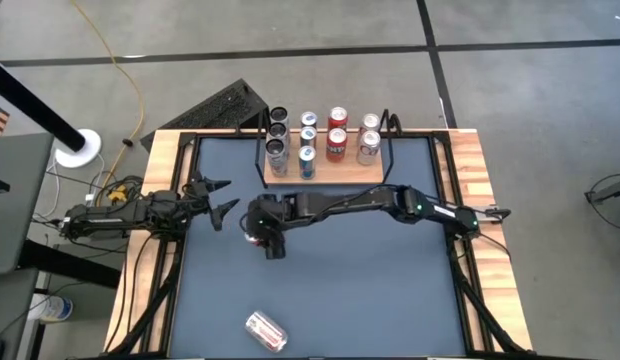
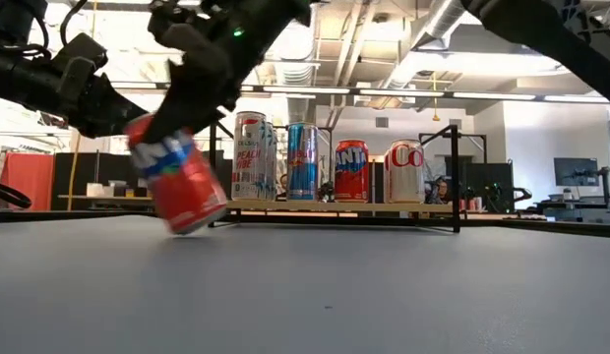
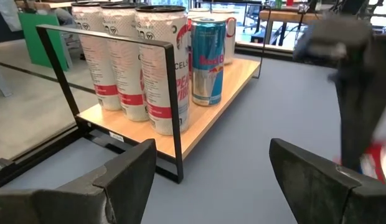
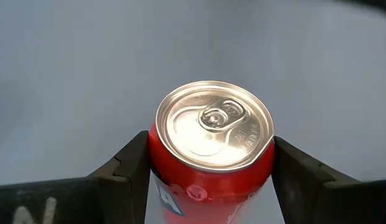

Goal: Place canned beverage on shelf
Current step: Put the red soda can on the shelf aligned with the other red soda cans

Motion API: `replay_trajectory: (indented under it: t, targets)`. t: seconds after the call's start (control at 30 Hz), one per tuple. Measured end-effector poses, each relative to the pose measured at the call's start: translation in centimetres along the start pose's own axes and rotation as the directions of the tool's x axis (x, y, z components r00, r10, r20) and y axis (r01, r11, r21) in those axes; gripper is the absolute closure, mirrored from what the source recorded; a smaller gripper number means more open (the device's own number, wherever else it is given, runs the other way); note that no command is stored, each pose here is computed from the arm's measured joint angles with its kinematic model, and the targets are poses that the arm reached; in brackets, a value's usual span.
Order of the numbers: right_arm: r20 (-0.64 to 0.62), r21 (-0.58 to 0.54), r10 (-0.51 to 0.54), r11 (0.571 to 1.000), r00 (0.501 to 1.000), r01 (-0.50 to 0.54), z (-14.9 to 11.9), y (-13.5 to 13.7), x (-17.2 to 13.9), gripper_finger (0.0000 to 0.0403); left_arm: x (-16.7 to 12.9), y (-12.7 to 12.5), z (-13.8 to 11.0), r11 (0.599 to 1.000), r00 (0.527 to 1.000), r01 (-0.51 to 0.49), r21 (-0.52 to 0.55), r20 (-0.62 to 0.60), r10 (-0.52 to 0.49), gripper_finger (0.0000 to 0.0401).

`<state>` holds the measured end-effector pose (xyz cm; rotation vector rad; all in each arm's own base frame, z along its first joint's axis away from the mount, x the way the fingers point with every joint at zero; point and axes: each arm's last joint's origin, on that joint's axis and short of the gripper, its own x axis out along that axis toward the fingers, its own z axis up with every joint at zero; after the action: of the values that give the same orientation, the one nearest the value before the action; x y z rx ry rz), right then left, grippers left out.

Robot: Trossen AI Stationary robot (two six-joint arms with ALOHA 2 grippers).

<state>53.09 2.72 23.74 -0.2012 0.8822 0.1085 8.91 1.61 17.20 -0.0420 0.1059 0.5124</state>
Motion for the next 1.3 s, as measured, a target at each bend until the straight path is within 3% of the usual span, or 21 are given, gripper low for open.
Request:
replay_trajectory:
  t: [0.37,0.53,0.7,0.83,0.97,1.13,1.3]
  targets:
    - [-0.285,-0.021,0.114,0.992,0.952,-0.125,-2.0,-1.6,-7.3,0.0171,0.0,0.0,0.0,1.0,1.0,0.0,0.0,0.0,0.0,0.0101]
    - [-0.356,-0.038,0.133,0.987,0.925,-0.157,-2.5,-1.5,-10.5,0.018,0.0,0.0,0.0,1.0,1.0,0.0,0.0,-0.001,0.0,0.0101]
    - [-0.392,0.025,0.195,0.979,0.899,-0.202,-3.6,-2.6,-14.0,0.0174,0.0,0.0,0.0,1.0,1.0,0.0,0.0,-0.001,0.0,0.0101]
    - [-0.387,0.079,0.228,0.974,0.893,-0.214,-6.3,-3.4,-16.2,0.0172,0.0,0.0,0.0,1.0,1.0,0.001,0.0,-0.001,-0.001,0.0101]
    - [-0.263,0.11,0.227,0.973,0.938,-0.205,-10.9,-3.9,-18.1,0.0174,0.0,0.0,0.0,1.0,1.0,0.001,0.0,-0.001,-0.001,0.0101]
    - [-0.046,0.081,0.143,0.987,0.989,-0.139,-16.8,-2.9,-20.5,0.0171,0.0,0.0,0.0,1.0,1.0,0.001,0.0,-0.001,-0.001,0.0101]
    - [0.261,0.02,0.045,0.998,0.964,-0.051,-20.3,-1.4,-21.7,0.0171,0.0,0.0,0.0,1.0,1.0,0.001,0.0,-0.001,-0.001,0.0101]
